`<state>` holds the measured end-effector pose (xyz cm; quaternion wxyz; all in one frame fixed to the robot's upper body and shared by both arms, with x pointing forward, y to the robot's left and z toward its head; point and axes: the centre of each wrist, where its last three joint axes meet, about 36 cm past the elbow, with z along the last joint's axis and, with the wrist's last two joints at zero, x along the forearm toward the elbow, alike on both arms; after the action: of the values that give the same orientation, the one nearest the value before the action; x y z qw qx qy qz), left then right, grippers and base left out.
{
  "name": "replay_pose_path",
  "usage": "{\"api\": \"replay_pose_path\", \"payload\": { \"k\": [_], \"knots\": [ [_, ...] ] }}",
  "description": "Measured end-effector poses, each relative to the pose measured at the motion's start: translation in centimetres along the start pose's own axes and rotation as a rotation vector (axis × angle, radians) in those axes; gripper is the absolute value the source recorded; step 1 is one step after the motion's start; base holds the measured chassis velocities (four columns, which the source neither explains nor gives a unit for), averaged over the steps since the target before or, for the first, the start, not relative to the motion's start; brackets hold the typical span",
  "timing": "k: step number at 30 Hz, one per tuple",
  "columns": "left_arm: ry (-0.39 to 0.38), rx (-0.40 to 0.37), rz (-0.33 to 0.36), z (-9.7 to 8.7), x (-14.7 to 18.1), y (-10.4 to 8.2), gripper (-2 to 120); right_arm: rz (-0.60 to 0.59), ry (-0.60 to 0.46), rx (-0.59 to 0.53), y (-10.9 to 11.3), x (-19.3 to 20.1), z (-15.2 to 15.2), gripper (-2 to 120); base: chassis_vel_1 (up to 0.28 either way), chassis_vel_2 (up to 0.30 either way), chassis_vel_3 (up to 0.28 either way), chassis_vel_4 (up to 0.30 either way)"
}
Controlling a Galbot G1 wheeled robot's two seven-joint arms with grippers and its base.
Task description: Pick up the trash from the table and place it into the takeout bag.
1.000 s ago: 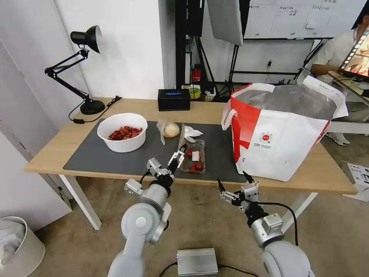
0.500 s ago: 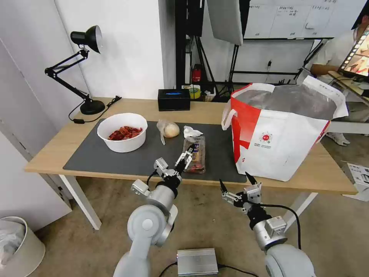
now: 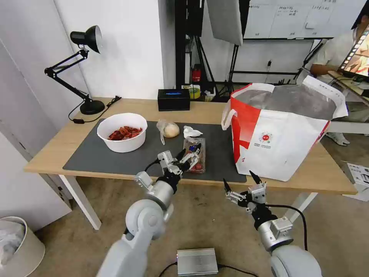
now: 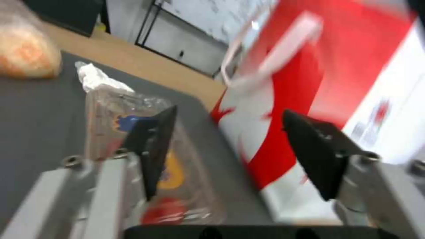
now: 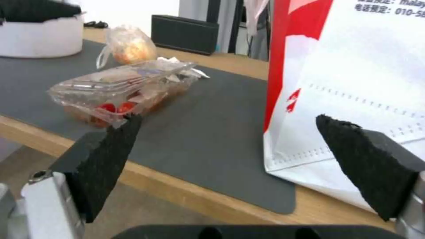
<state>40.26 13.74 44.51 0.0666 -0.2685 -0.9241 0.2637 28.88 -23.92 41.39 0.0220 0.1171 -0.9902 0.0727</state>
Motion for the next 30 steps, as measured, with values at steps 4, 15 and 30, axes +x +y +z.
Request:
{"api": "replay_pose_path", "payload": {
  "k": [4, 15, 30],
  "knots": [
    [0.061, -0.298, 0.020, 0.4, -0.3, 2.4, 47, 0.006, 0.001, 0.004, -0.3, 0.1, -0.1, 100, 0.000, 0.000, 0.000, 0.000],
    [0.137, -0.470, 0.006, 0.2, -1.5, 3.9, 10, 0.007, 0.001, 0.002, -0.5, -0.2, -0.3, 100, 0.000, 0.000, 0.000, 0.000],
    [0.212, -0.490, 0.030, 1.3, -3.0, 3.4, 0, -0.015, 0.025, -0.230, -1.8, -1.0, -3.1, 100, 0.000, 0.000, 0.000, 0.000]
  ]
}}
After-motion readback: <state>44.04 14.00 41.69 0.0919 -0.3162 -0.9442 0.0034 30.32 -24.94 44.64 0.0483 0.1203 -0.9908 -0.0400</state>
